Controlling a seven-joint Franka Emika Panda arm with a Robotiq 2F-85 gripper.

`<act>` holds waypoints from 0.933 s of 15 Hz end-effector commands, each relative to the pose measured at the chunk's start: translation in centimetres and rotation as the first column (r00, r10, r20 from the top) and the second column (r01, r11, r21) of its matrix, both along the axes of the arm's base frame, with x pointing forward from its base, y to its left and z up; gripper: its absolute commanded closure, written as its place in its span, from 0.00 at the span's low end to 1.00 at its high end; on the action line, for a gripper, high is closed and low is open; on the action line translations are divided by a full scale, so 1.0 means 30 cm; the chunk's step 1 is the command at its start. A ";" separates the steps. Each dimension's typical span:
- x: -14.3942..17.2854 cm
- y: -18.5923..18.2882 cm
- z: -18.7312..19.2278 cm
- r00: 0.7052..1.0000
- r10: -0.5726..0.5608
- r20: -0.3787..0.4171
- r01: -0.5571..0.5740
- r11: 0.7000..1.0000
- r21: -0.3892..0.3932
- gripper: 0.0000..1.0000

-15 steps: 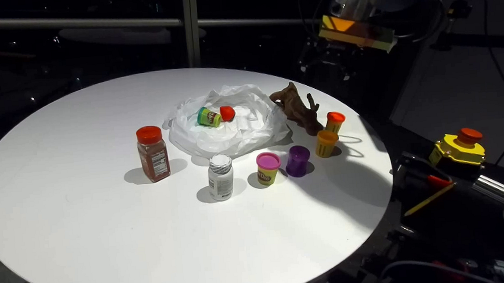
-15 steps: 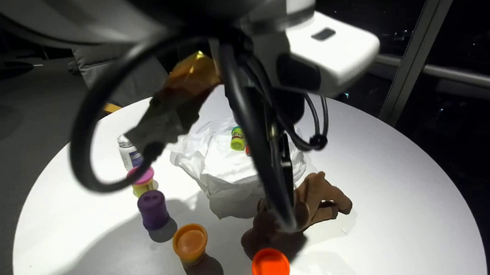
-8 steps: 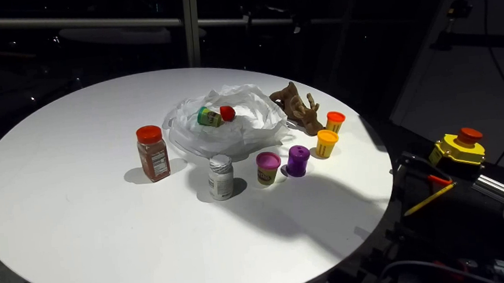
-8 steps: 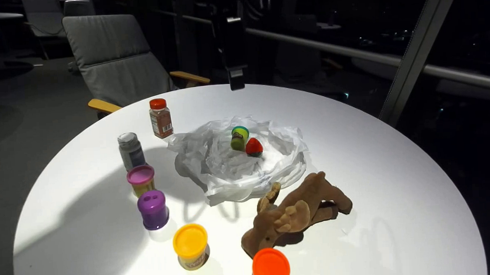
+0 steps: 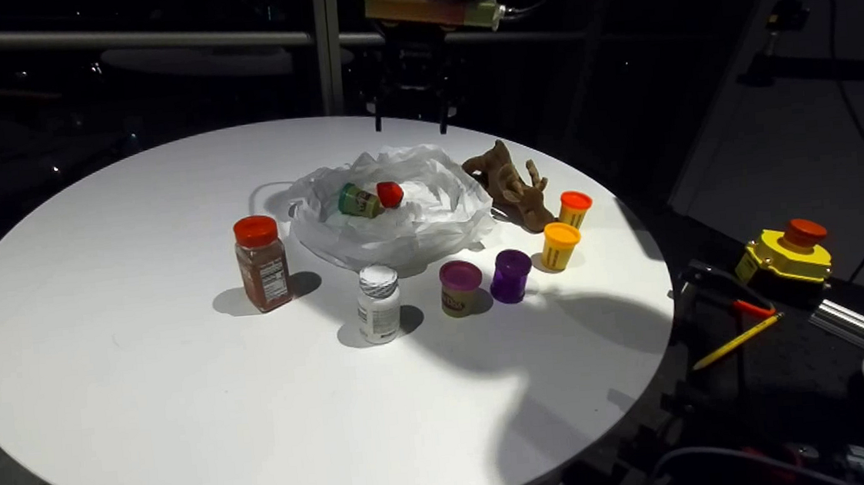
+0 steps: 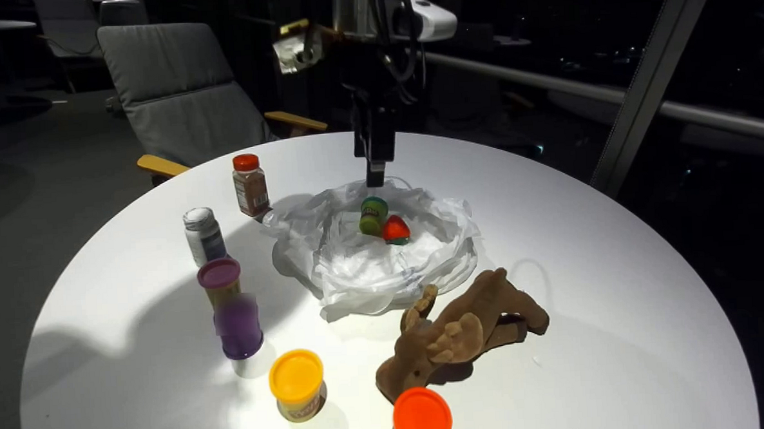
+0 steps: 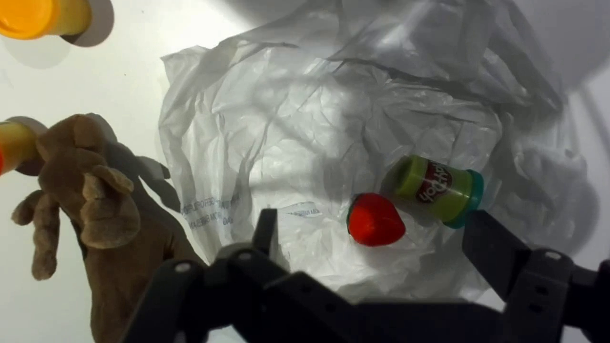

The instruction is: Pick up the object from the plastic and put them on the table

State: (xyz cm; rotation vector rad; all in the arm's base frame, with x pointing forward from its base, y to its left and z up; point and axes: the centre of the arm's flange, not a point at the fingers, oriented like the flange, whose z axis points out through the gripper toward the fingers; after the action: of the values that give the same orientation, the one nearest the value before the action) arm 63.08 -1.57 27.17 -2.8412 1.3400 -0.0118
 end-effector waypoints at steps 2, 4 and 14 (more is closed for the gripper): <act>0.179 -0.075 -0.121 0.998 -0.034 -0.060 0.036 0.999 0.033 0.00; 0.214 -0.089 -0.166 0.996 -0.041 -0.073 0.044 0.998 0.043 0.00; 0.300 -0.081 -0.323 0.984 -0.051 -0.170 0.063 0.996 0.064 0.00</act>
State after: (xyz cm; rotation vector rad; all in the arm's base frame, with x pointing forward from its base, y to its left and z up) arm 69.64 -3.84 18.07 -2.8148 1.4219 0.2326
